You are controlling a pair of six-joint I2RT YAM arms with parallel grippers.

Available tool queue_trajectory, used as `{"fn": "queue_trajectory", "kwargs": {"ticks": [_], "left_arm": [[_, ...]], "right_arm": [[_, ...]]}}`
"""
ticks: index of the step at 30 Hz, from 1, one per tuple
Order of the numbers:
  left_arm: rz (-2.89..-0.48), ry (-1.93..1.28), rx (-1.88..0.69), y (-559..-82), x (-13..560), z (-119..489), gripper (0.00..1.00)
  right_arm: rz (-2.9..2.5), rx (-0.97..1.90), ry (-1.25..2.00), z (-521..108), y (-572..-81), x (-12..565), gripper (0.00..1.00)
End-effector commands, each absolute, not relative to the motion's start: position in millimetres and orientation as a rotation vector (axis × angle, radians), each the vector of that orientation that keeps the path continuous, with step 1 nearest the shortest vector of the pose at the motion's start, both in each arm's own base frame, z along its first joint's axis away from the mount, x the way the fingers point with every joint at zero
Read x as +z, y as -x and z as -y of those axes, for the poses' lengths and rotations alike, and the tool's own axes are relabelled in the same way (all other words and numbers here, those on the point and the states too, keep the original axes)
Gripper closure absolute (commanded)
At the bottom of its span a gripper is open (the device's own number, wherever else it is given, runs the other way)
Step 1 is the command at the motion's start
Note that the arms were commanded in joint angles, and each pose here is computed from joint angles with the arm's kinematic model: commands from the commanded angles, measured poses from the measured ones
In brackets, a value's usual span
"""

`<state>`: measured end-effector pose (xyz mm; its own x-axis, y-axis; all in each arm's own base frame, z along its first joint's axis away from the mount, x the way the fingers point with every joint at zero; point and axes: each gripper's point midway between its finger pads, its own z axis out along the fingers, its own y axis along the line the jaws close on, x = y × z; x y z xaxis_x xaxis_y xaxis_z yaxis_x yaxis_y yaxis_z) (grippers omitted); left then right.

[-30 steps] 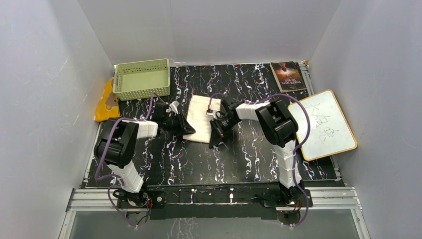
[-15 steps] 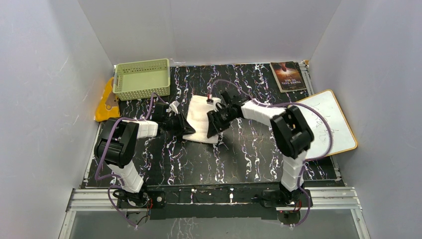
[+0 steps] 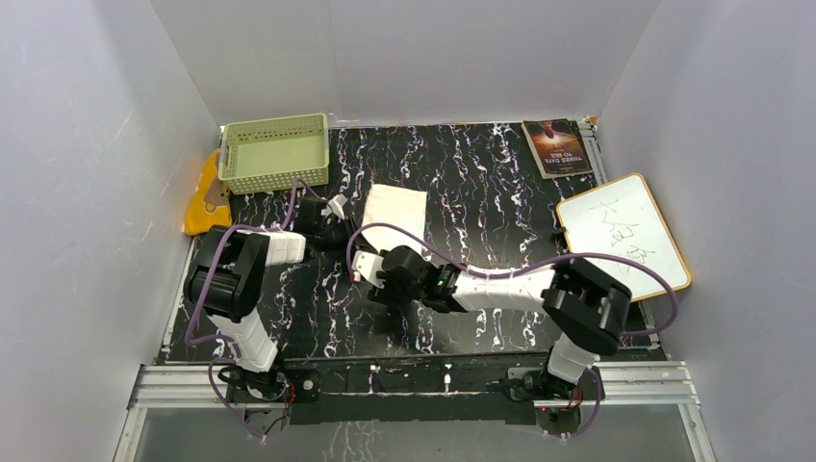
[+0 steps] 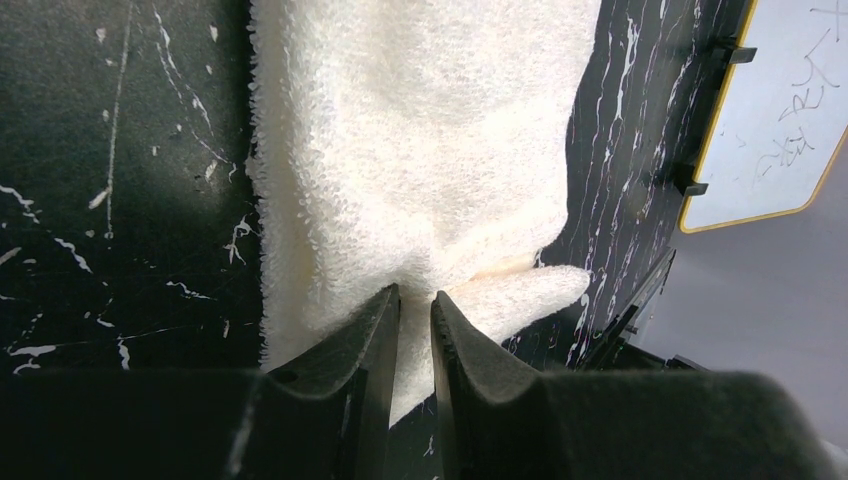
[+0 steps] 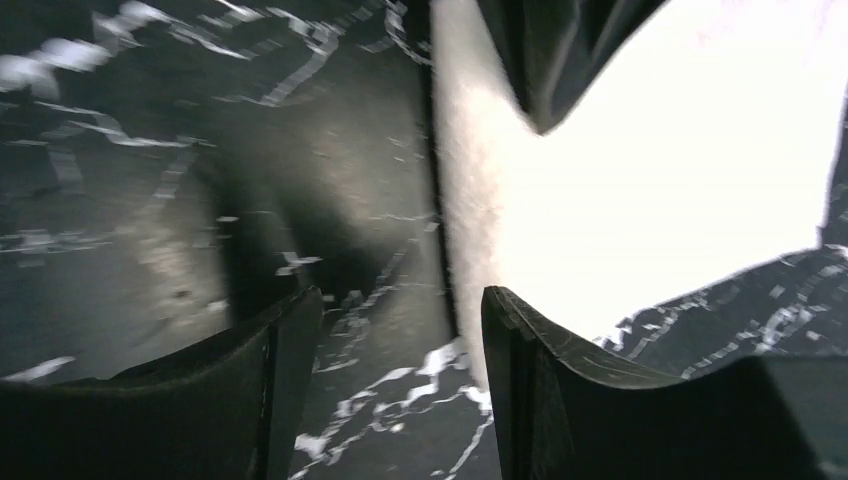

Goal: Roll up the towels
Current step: Roll the towel at the center of the board.

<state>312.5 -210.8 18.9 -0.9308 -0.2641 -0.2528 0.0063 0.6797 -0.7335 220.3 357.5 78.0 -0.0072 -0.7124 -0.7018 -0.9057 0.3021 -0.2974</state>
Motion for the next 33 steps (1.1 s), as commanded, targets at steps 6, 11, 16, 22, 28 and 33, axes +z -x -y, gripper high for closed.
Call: {"fn": "queue_trajectory", "kwargs": {"ticks": [6, 11, 16, 22, 28, 33], "left_arm": [[-2.785, 0.275, -0.900, -275, -36, 183, 0.80], [-2.789, 0.270, -0.897, -274, -35, 183, 0.80], [-2.789, 0.262, -0.915, -274, -35, 185, 0.80], [-2.793, 0.256, -0.924, -274, -36, 185, 0.80], [-2.783, 0.249, -0.924, -279, -29, 187, 0.80], [-2.672, 0.342, -1.030, -304, 10, 177, 0.74]], "right_arm": [[-1.542, -0.107, 1.530, -361, -278, 76, 0.45], [-1.548, -0.141, 1.604, -362, -279, 49, 0.50], [-1.579, -0.200, 1.634, -355, -283, 28, 0.54], [-1.640, -0.193, 1.645, -348, -287, 12, 0.73], [-1.742, -0.049, 1.622, -351, -284, 7, 1.00], [-1.866, 0.275, 1.501, -362, -273, 30, 1.00]]}}
